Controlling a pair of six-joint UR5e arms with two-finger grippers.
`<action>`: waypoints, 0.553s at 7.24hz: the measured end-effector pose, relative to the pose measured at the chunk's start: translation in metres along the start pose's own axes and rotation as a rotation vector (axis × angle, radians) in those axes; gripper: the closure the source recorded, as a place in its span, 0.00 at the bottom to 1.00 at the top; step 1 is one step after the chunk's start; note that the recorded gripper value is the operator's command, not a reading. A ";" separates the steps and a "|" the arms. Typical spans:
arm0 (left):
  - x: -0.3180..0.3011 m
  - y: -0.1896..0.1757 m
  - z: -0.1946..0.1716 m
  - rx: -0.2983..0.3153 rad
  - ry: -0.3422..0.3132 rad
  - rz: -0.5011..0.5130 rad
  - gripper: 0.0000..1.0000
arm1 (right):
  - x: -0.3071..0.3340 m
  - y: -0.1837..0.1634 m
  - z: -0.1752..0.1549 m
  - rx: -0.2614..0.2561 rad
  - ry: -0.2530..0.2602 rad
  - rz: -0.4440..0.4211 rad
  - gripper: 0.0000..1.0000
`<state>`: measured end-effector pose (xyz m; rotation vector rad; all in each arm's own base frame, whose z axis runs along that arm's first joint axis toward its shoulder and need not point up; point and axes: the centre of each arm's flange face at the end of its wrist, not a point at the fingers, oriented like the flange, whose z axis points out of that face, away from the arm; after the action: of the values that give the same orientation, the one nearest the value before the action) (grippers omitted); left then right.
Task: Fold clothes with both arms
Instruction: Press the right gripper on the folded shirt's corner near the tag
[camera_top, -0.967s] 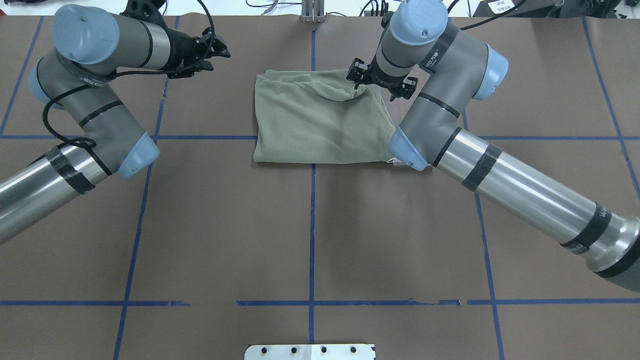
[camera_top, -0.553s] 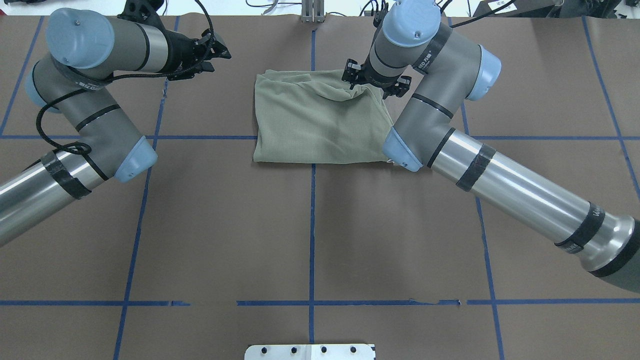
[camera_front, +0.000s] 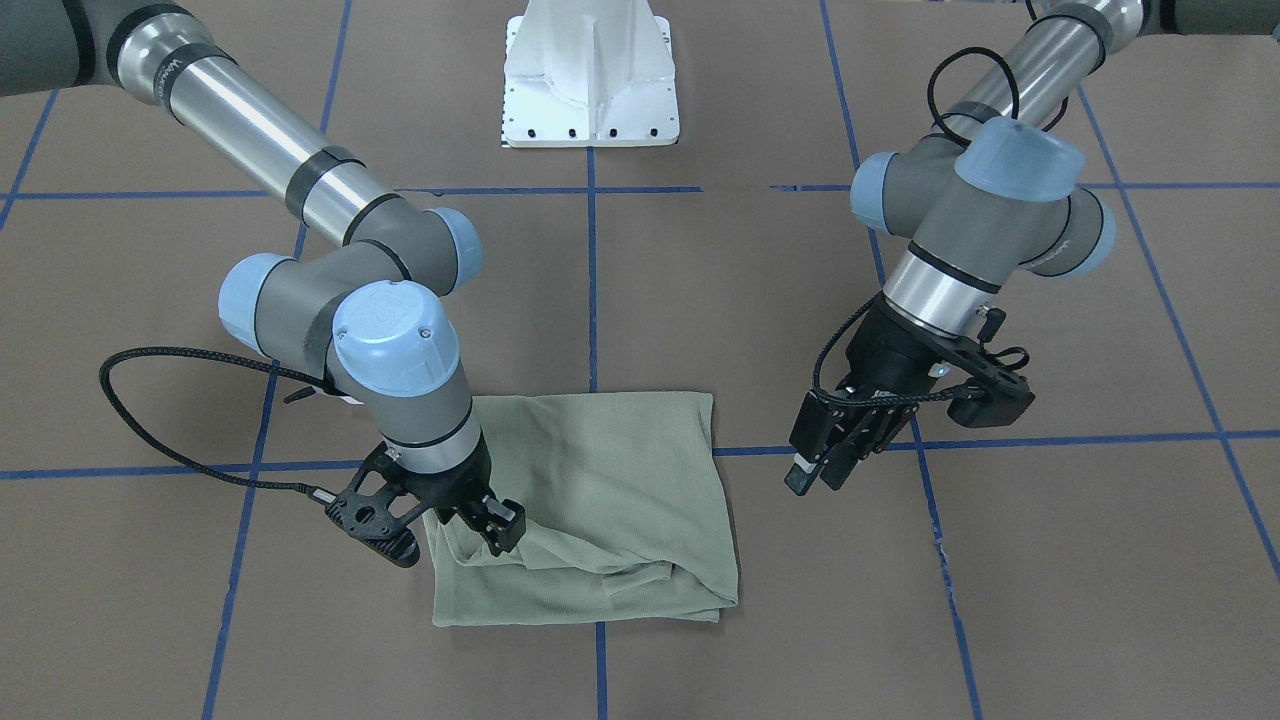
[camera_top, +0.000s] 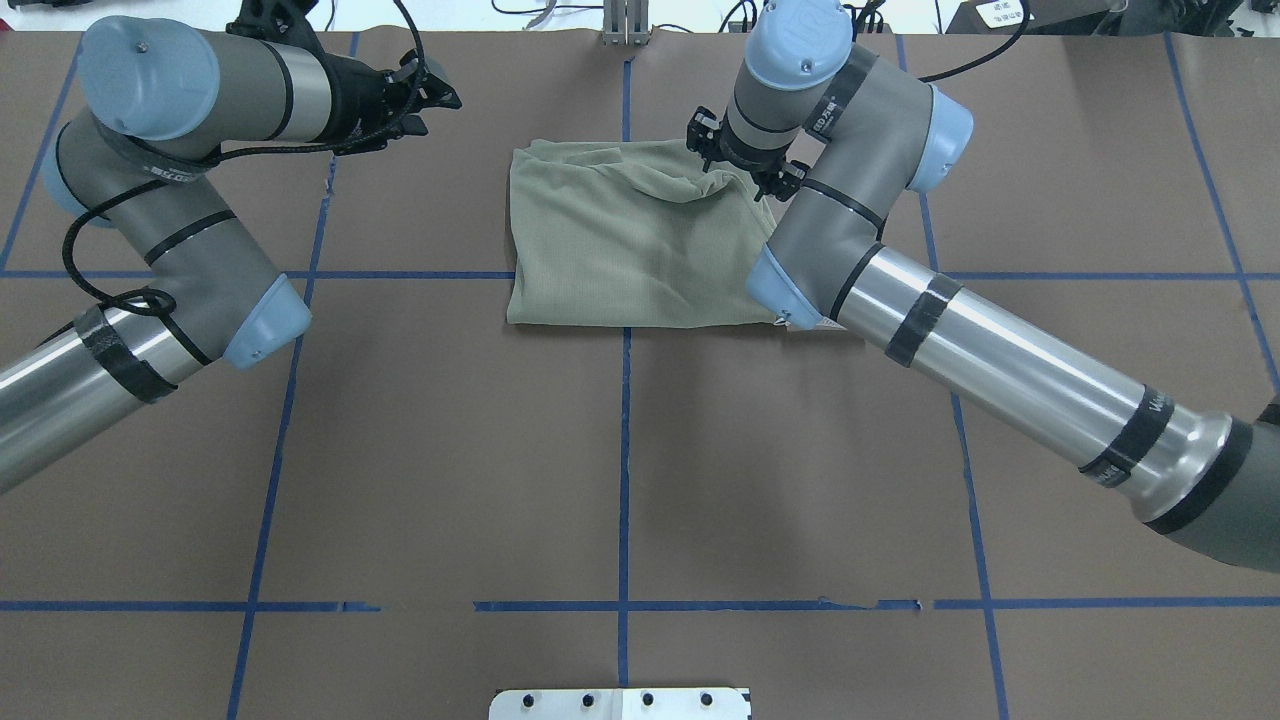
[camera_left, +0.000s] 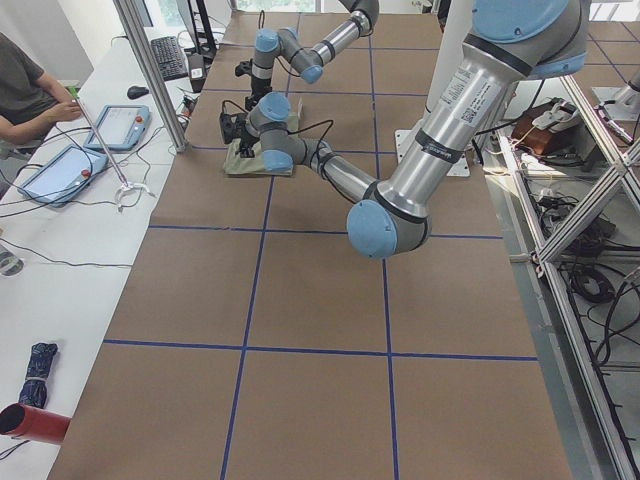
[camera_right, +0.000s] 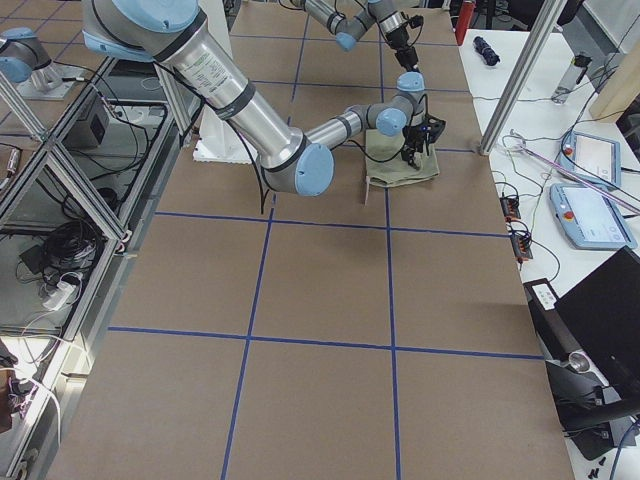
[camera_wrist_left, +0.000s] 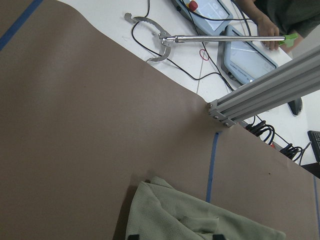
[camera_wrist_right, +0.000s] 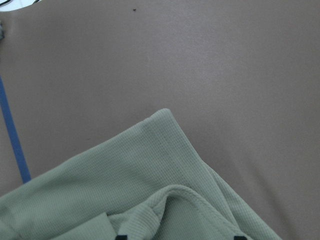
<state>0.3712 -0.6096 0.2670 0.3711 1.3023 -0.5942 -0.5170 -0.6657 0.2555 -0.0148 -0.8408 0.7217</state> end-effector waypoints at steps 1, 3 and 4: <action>0.002 0.000 -0.001 0.006 0.003 0.001 0.42 | -0.007 0.001 -0.002 0.000 -0.002 0.077 0.38; -0.001 0.000 -0.003 0.011 0.000 0.000 0.42 | -0.013 0.009 -0.003 -0.008 -0.009 0.177 0.37; -0.003 0.001 -0.004 0.011 -0.001 0.000 0.42 | -0.012 0.017 0.001 -0.017 -0.015 0.199 0.37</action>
<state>0.3682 -0.6063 0.2687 0.3802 1.2984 -0.6017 -0.5329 -0.6605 0.2432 -0.1100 -0.8671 0.9029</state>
